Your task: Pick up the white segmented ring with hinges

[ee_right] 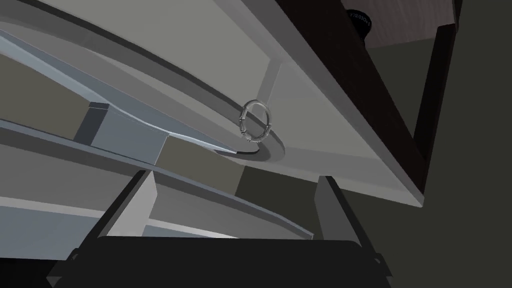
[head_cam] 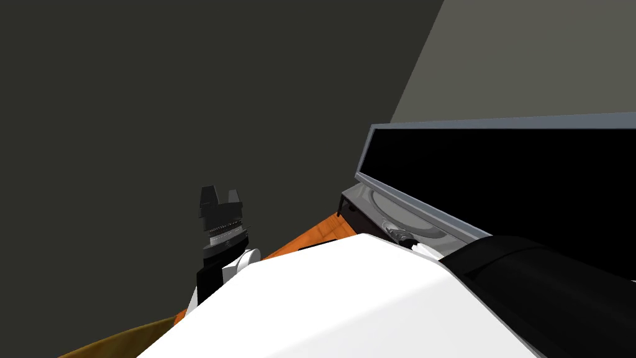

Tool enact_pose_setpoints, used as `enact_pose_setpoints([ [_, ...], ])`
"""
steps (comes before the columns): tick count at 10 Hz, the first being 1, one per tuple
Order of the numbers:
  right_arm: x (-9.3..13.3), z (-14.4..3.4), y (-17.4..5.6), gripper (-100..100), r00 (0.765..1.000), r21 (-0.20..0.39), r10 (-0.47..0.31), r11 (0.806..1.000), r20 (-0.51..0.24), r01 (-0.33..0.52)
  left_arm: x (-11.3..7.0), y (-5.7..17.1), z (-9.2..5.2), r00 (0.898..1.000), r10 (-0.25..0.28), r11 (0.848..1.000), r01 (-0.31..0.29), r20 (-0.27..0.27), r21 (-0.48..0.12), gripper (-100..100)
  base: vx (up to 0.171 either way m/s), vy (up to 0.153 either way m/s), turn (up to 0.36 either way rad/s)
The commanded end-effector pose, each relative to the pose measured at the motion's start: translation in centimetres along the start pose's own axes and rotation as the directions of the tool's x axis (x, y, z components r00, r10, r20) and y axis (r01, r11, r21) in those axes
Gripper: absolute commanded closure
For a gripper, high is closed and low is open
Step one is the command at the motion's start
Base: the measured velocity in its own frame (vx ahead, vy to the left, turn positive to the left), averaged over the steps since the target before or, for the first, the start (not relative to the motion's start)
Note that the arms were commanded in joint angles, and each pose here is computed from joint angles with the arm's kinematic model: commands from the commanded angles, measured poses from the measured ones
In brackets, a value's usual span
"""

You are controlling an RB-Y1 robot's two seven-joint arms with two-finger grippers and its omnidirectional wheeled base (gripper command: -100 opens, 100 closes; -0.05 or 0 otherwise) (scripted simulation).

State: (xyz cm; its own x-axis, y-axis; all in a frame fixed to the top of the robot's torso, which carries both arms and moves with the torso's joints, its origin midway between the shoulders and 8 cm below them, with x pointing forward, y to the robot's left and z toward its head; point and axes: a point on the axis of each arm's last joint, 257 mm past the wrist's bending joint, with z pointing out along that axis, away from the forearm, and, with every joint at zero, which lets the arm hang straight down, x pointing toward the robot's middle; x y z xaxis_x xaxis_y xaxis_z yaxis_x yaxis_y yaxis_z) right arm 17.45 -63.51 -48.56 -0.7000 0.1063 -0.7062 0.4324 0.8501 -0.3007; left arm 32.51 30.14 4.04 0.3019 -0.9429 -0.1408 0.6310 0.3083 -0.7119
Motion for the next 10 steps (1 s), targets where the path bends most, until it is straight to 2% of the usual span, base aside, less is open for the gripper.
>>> enact_pose_setpoints([
  [1, 1.7, -0.5, -3.1, -100, 0.996, 0.064, -0.069, 0.995, -0.050, 0.073, 0.0, 0.0, 0.0, 1.000, 0.000, 1.000, 0.000, 0.000, 0.000, 0, 0.025, 0.029, 0.272],
  [2, 1.7, -0.5, -3.2, -100, 0.996, 0.066, -0.069, 0.995, -0.051, 0.073, 0.0, 0.0, 0.0, 1.000, 0.000, 1.000, 0.000, 0.000, 0.000, 0, 0.021, 0.016, 0.145],
  [4, 4.2, -1.1, -7.8, -100, 0.976, 0.151, -0.170, 0.970, -0.135, 0.190, 0.0, 0.0, 0.0, 1.000, 0.000, 1.000, 0.000, 0.000, 0.000, 0, 0.035, 0.025, 0.331],
  [5, 4.6, -1.2, -7.9, -100, 0.975, 0.153, -0.169, 0.970, -0.142, 0.191, 0.0, 0.0, 0.0, 1.000, 0.000, 1.000, 0.000, 0.000, 0.000, 0, 0.035, 0.006, 0.130],
  [6, 5.8, -1.7, -10.0, -100, 0.959, 0.185, -0.211, 0.951, -0.188, 0.246, 0.0, 0.0, 0.0, 1.000, 0.000, 1.000, 0.000, 0.000, 0.000, 0, 0.033, 0.015, 0.245],
  [7, 5.8, -1.7, -10.0, -100, 0.959, 0.185, -0.211, 0.951, -0.188, 0.246, 0.0, 0.0, 0.0, 1.000, 0.000, 1.000, 0.000, 0.000, 0.000, 0, 0.027, 0.009, 0.120],
  [8, 7.0, -2.2, -11.8, -100, 0.941, 0.211, -0.247, 0.931, -0.233, 0.297, 0.0, 0.0, 0.0, 1.000, 0.000, 1.000, 0.000, 0.000, 0.000, 0, 0.029, 0.013, 0.217],
  [10, 7.0, -2.2, -11.8, -100, 0.941, 0.211, -0.247, 0.931, -0.233, 0.297, 0.0, 0.0, 0.0, 1.000, 0.000, 1.000, 0.000, 0.000, 0.000, 0, 0.020, 0.002, 0.042],
])
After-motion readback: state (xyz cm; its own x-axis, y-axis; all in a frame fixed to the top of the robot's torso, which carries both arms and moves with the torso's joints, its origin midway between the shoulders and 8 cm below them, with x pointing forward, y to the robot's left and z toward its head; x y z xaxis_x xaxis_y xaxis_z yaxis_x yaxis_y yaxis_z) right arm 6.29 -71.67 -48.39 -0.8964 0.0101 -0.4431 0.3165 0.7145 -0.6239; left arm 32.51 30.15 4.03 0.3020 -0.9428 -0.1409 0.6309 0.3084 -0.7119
